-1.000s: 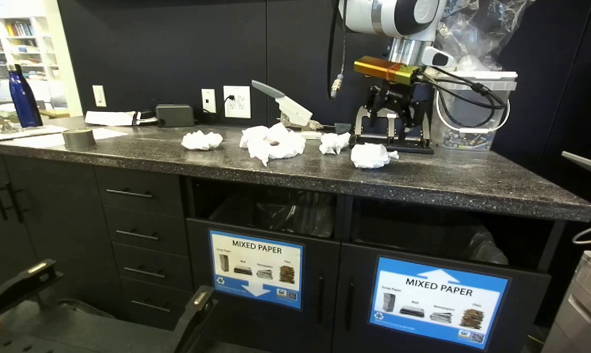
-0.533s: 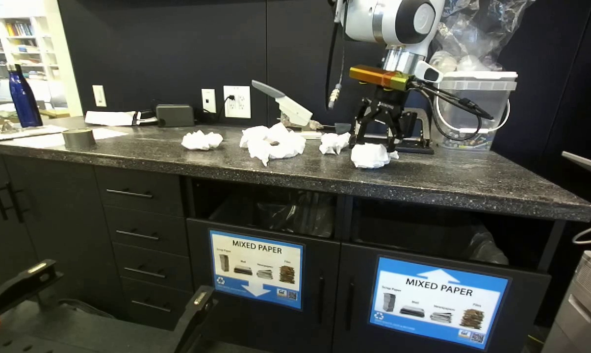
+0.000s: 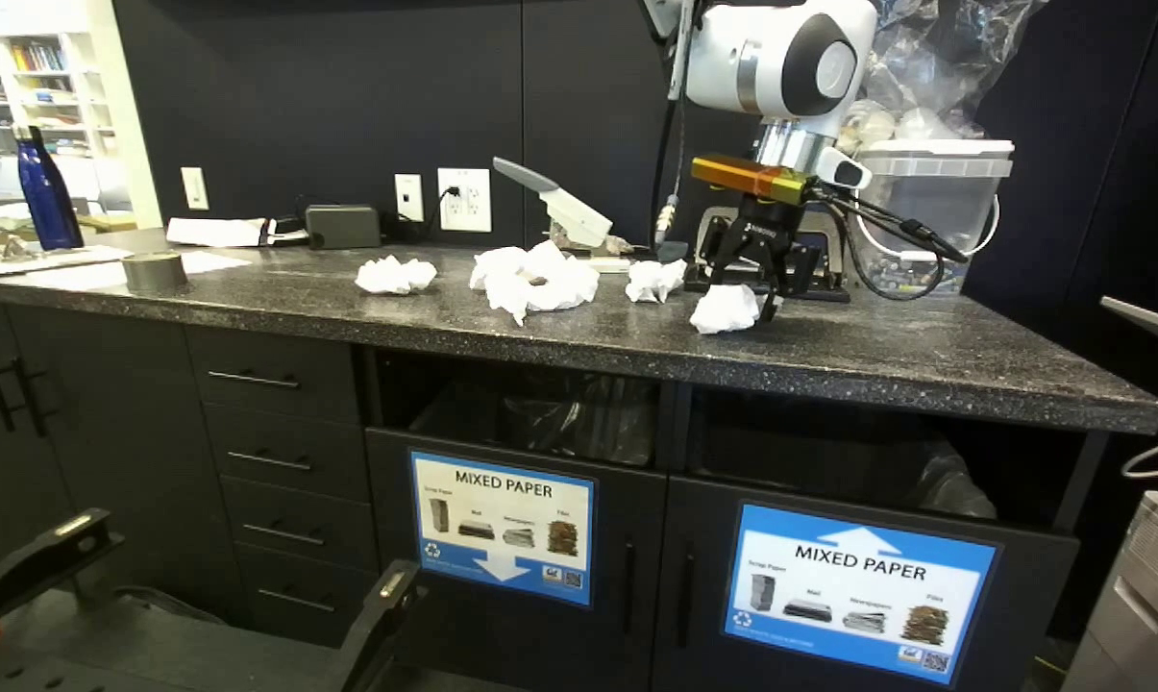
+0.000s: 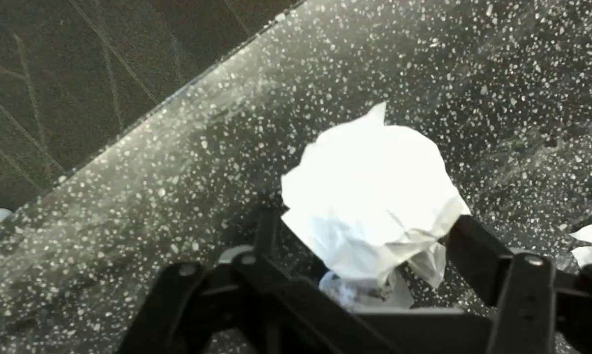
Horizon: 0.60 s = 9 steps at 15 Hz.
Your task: Put the papers in the first bin
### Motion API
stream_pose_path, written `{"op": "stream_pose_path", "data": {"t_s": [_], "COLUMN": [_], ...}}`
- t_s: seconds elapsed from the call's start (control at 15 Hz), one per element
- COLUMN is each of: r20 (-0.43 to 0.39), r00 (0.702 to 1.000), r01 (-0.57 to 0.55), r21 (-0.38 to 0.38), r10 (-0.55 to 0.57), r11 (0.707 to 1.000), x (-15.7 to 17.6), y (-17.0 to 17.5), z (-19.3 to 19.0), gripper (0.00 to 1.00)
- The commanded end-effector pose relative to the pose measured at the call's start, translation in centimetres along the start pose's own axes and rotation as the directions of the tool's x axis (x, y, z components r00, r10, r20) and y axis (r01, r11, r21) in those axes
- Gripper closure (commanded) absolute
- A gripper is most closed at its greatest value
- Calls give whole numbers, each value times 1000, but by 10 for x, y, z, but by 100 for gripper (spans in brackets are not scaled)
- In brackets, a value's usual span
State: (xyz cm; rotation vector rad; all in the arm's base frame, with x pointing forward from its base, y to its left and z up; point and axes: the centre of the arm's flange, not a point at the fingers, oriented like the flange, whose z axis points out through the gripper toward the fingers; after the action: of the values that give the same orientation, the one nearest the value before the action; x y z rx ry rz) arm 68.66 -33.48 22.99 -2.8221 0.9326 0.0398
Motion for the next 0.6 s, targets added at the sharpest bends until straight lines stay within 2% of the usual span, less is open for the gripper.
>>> {"op": "stream_pose_path", "data": {"t_s": [0.0,0.33,0.53], "r20": [-5,-2,6], "r00": [1000,999,996], "r01": [26,50,89], "r21": [-17,-42,-74], "r10": [-26,-50,-89], "r11": [1000,998,993], "x": [20,18,14], "y": [-3,1,9], "z": [0,1,-4], "gripper": [42,80,85]}}
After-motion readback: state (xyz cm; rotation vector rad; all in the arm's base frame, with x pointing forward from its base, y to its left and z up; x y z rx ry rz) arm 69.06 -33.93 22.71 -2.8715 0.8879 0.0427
